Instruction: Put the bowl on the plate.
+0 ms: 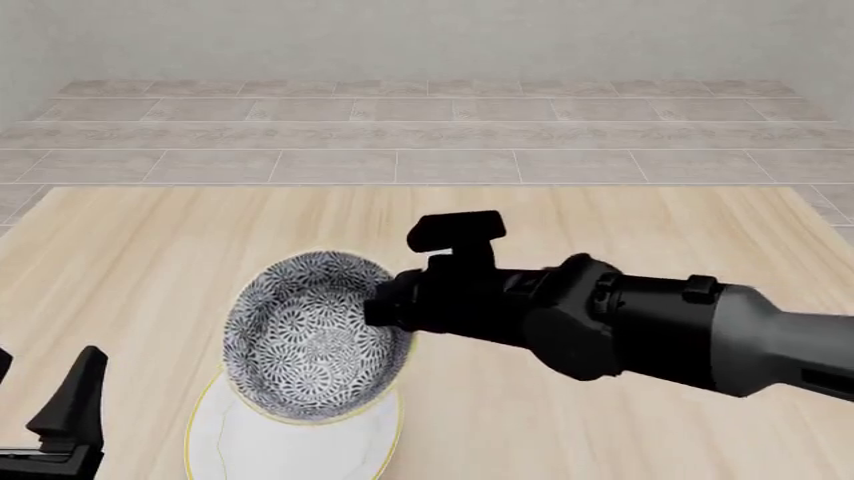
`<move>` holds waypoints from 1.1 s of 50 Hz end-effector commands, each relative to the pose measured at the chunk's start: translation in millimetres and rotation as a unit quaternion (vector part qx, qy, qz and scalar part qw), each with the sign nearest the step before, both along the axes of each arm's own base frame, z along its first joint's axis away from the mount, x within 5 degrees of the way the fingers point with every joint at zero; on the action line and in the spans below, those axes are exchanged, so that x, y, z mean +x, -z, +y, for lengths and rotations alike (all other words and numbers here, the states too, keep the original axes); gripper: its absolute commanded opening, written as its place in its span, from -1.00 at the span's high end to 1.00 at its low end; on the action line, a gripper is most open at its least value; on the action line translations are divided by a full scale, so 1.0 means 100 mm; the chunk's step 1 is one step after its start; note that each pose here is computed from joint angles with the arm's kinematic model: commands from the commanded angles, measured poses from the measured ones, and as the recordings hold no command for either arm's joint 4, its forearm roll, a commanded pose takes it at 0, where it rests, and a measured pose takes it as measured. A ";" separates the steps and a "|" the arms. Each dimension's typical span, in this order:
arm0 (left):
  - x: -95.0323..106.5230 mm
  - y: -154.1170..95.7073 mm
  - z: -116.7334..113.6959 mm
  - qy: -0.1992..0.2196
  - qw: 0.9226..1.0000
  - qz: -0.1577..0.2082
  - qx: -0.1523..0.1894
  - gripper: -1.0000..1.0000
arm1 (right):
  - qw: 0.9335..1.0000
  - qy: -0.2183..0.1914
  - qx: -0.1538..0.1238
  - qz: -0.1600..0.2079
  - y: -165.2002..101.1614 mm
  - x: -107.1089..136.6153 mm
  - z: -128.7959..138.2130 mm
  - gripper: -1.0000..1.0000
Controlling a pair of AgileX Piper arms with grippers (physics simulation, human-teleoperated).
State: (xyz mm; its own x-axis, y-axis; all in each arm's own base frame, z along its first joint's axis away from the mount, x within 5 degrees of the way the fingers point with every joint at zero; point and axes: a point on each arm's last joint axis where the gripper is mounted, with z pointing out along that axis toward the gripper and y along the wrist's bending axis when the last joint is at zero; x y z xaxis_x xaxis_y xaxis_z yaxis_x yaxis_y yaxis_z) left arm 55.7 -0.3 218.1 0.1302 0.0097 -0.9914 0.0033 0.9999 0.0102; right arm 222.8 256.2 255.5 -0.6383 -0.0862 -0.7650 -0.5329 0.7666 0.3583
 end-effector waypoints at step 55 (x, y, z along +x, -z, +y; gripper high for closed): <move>0.00 0.01 0.00 0.000 1.000 0.001 0.002 -1.00 | 0.998 0.003 0.009 0.062 0.53 -0.02 0.34 1.00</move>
